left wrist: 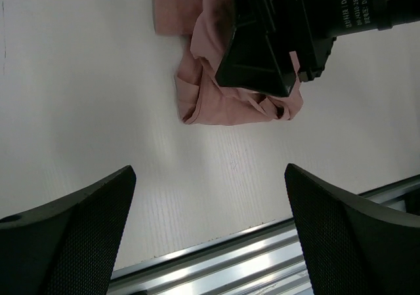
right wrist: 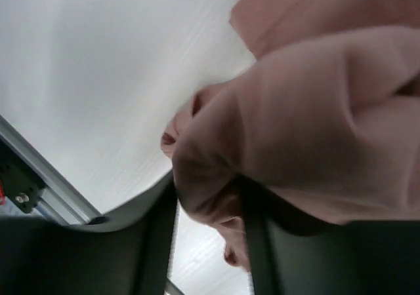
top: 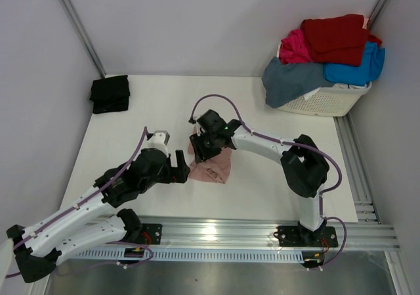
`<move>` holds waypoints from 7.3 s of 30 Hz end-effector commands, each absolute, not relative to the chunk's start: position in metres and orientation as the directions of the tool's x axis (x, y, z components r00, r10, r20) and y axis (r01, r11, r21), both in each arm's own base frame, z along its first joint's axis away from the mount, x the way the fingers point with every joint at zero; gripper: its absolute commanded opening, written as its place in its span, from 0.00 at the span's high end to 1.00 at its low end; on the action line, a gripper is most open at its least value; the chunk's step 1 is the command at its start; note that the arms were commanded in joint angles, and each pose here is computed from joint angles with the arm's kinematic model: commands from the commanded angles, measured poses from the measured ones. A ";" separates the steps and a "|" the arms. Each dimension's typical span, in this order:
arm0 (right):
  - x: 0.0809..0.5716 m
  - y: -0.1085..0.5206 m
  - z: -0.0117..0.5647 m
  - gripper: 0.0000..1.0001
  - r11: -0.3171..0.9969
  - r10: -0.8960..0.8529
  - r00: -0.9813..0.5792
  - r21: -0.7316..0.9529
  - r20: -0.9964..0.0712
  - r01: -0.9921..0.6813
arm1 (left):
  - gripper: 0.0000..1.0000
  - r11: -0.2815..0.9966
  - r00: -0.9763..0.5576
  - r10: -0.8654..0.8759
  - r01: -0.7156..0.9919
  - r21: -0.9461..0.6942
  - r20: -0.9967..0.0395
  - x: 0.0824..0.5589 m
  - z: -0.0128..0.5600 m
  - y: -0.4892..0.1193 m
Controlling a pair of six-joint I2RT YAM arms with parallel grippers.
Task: Fold and stack the t-shirts
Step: Fold the long partially folded tshirt into a neat square, then smooth out wrinkles on the folded tshirt
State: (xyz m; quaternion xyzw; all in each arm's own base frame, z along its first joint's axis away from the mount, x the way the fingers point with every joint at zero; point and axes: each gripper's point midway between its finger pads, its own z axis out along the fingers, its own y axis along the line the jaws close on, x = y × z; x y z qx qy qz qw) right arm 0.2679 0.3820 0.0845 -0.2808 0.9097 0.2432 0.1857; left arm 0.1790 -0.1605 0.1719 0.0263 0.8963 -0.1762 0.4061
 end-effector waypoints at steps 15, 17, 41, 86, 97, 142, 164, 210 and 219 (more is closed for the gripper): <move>0.254 0.384 0.271 0.03 0.463 -0.149 -0.480 0.368 -0.865 -0.806 | 0.01 0.924 -0.665 -0.092 0.220 -0.312 -0.741 0.190 0.170 -0.179; 0.254 0.375 0.286 0.01 0.489 -0.121 -0.460 0.351 -0.880 -0.799 | 0.01 0.925 -0.665 -0.080 0.228 -0.304 -0.742 0.192 0.169 -0.181; 0.291 0.264 0.118 1.00 0.813 0.108 -0.736 0.486 -0.668 -0.321 | 0.99 0.850 -0.722 0.006 0.368 -0.376 -0.692 0.268 0.164 -0.273; 0.211 0.325 -0.020 1.00 0.676 0.042 -0.992 0.735 -0.116 -0.058 | 0.99 0.845 -0.920 -0.133 0.089 -0.528 -0.368 0.411 0.075 -0.247; 0.207 0.314 -0.021 1.00 0.712 0.010 -0.988 0.695 -0.153 -0.100 | 0.99 0.862 -0.953 -0.103 0.057 -0.504 -0.283 0.393 0.039 -0.238; 0.371 0.328 0.129 1.00 0.647 0.178 -0.803 0.682 -0.568 -0.339 | 0.99 0.691 -0.845 -0.127 0.300 -0.657 -0.519 0.258 0.098 -0.274; 0.369 0.331 0.034 1.00 0.626 0.160 -0.912 0.753 -0.379 -0.203 | 0.99 0.737 -0.864 -0.141 0.234 -0.634 -0.483 0.254 0.077 -0.264; 0.301 0.242 0.154 0.33 0.858 0.078 -0.582 0.352 -0.810 -0.374 | 0.15 0.948 -0.726 -0.267 -0.080 -0.308 -0.634 0.251 0.057 -0.157; 0.286 0.237 0.167 0.25 0.845 0.078 -0.556 0.350 -0.828 -0.403 | 0.06 0.980 -0.840 -0.147 -0.050 -0.195 -0.523 0.276 0.027 -0.184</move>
